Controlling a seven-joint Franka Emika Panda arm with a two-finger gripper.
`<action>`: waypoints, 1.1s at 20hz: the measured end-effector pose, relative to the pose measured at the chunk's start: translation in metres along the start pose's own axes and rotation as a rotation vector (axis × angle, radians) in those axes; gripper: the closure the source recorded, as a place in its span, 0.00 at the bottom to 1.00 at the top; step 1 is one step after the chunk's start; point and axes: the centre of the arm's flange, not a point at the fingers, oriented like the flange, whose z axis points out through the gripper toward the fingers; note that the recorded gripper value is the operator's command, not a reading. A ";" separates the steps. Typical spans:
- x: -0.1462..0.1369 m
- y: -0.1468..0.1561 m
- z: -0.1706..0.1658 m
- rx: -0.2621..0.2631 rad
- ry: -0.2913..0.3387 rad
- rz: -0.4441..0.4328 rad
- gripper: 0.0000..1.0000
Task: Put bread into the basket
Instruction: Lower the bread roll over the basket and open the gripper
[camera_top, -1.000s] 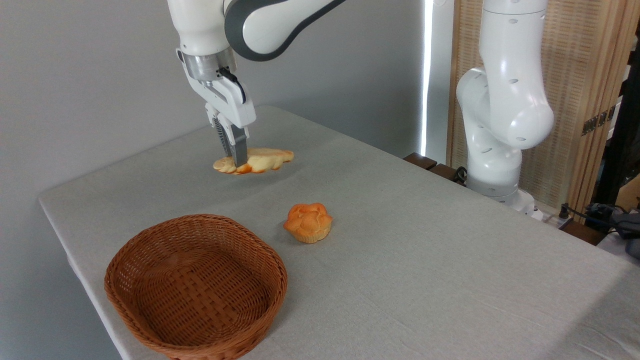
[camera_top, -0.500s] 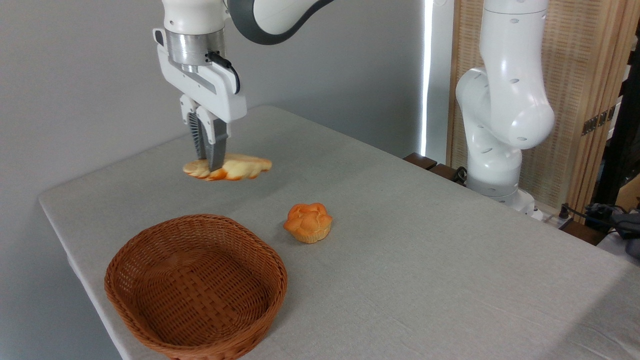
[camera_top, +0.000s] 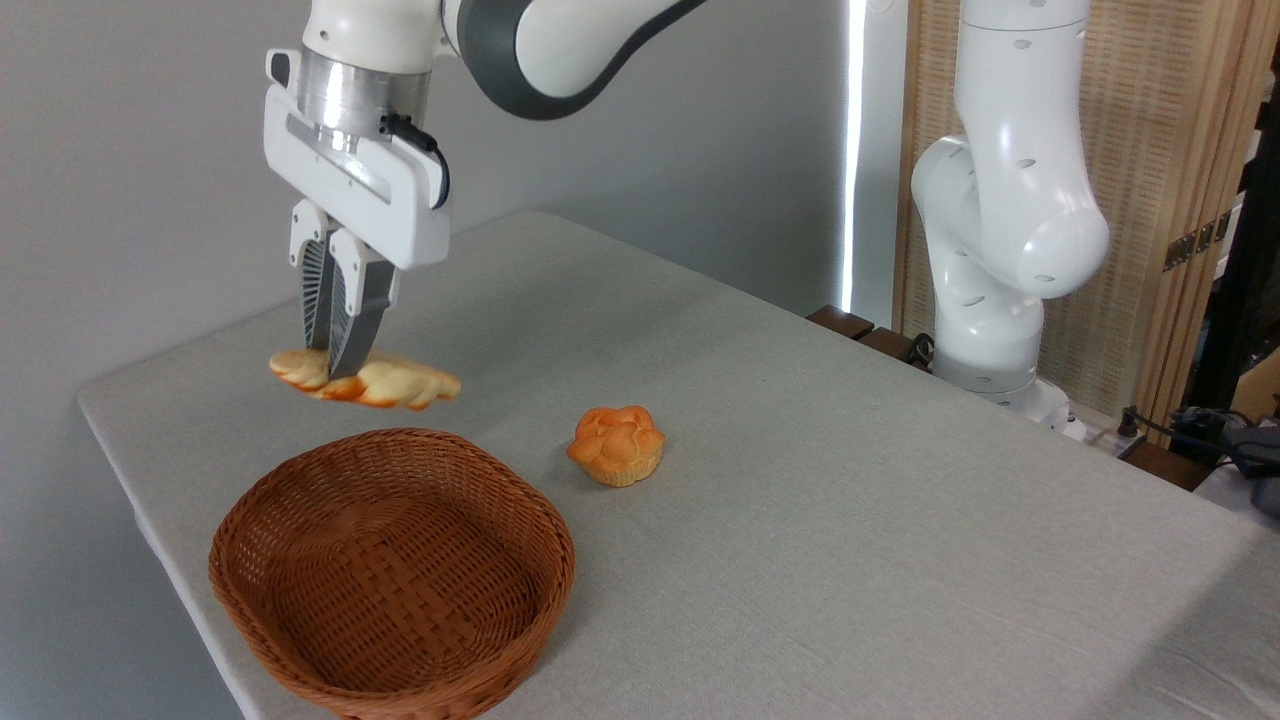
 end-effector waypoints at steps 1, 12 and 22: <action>0.000 -0.004 0.005 0.007 0.002 0.007 0.68; -0.010 -0.026 0.040 0.020 -0.043 0.052 0.00; -0.011 -0.030 0.039 0.023 -0.043 0.047 0.00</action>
